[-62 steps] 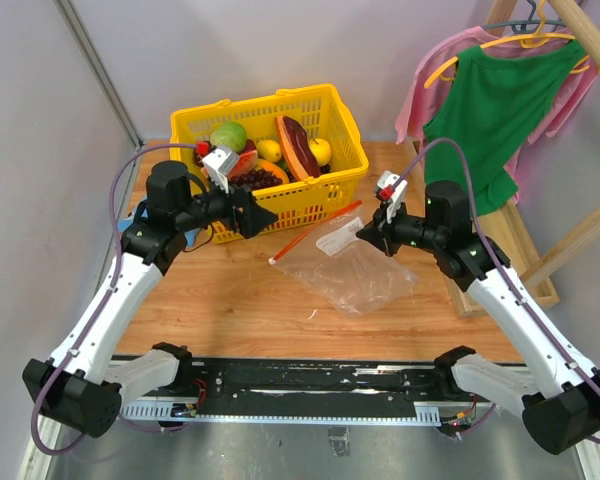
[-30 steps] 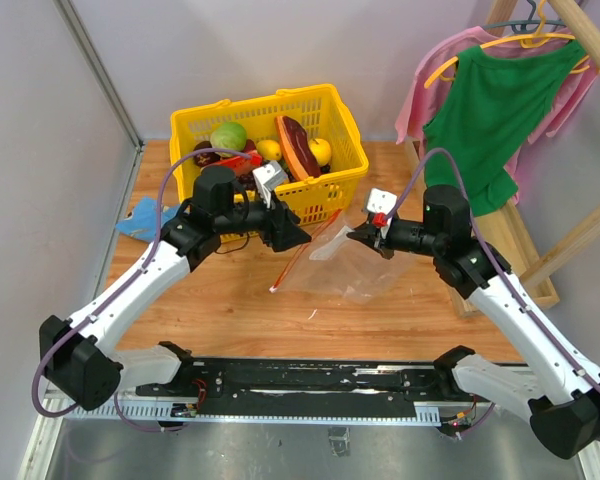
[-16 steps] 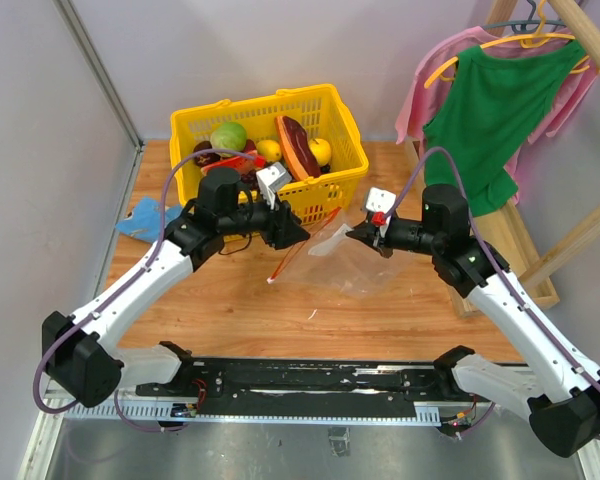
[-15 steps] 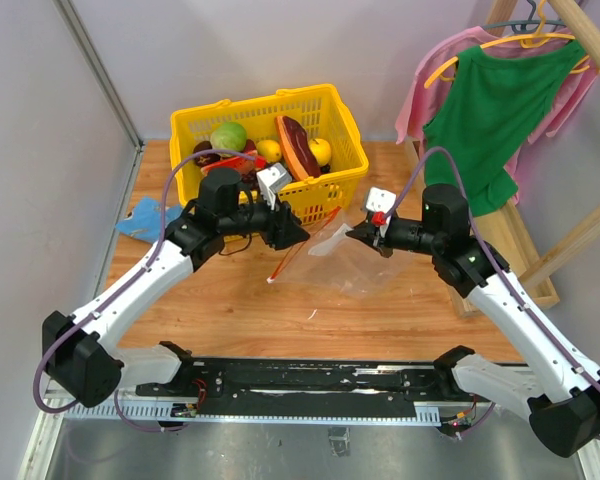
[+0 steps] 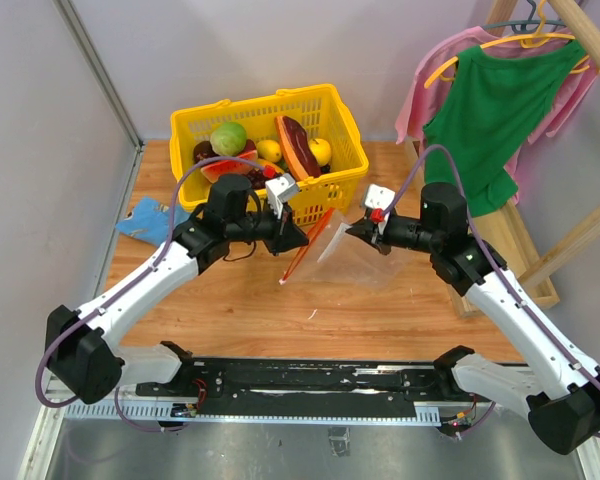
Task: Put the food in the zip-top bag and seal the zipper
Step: Open the zipper of the food storage bag.
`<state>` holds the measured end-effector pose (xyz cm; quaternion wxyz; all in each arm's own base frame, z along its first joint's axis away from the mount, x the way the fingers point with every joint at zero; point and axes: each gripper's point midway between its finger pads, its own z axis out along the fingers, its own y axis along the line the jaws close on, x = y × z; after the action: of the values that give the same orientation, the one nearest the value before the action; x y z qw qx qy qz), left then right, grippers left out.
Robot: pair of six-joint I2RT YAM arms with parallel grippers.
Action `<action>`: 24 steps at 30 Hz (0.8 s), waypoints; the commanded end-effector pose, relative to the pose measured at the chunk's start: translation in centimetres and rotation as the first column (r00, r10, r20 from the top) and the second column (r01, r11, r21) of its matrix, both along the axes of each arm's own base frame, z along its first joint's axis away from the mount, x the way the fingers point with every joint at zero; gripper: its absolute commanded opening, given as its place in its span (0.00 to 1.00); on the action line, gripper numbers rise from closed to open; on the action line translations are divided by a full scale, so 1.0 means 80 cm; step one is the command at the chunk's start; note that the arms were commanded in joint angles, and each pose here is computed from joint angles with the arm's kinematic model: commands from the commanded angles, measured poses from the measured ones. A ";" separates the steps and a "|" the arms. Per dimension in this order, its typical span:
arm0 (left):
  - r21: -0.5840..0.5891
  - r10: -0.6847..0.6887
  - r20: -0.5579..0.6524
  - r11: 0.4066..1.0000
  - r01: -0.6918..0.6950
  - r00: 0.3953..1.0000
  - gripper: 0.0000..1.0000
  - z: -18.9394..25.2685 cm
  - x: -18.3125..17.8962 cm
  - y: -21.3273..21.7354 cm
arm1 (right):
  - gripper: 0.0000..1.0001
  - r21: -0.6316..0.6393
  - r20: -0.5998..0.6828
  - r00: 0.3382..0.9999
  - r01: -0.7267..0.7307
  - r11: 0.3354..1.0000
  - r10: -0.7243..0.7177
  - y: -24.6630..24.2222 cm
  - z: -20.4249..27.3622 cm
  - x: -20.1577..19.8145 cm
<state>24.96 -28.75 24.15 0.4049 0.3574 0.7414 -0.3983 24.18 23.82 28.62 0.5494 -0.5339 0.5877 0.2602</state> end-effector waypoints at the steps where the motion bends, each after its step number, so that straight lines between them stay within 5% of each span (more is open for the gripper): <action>1: -0.030 -0.028 0.006 0.999 0.028 1.000 0.00 0.013 -0.014 -0.006 | 0.05 0.044 0.024 0.999 0.034 0.998 -0.035 0.004 0.023 0.006; 7: -0.056 0.074 -0.054 0.995 -0.077 0.996 0.00 0.026 -0.016 -0.001 | 0.25 0.070 -0.032 0.984 0.175 0.982 -0.174 -0.009 0.030 0.023; 13: -0.077 0.203 -0.127 0.974 -0.213 0.971 0.00 0.034 -0.015 0.009 | 0.30 0.075 -0.141 0.919 0.381 0.922 -0.368 -0.036 0.029 0.039; 14: -0.074 0.221 -0.142 0.970 -0.233 0.965 0.00 0.032 -0.014 0.011 | 0.34 0.075 -0.147 0.904 0.416 0.906 -0.402 -0.042 0.030 0.041; 16: -0.073 0.251 -0.175 0.961 -0.267 0.952 0.00 0.032 -0.014 0.013 | 0.63 0.079 -0.163 0.892 0.439 0.895 -0.423 -0.047 0.034 0.039; 17: -0.073 0.265 -0.189 0.957 -0.282 0.946 0.00 0.032 -0.013 0.013 | 0.69 0.082 -0.176 0.884 0.451 0.889 -0.432 -0.049 0.035 0.038; 24: -0.103 0.352 -0.273 0.914 -0.392 0.895 0.00 0.043 -0.001 0.012 | 0.77 0.118 -0.350 0.805 0.546 0.830 -0.479 -0.044 0.039 0.029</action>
<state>24.40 -27.68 26.47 0.4017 0.1772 0.8034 -0.4023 27.32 20.04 30.43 0.5619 -0.3198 0.7321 0.2146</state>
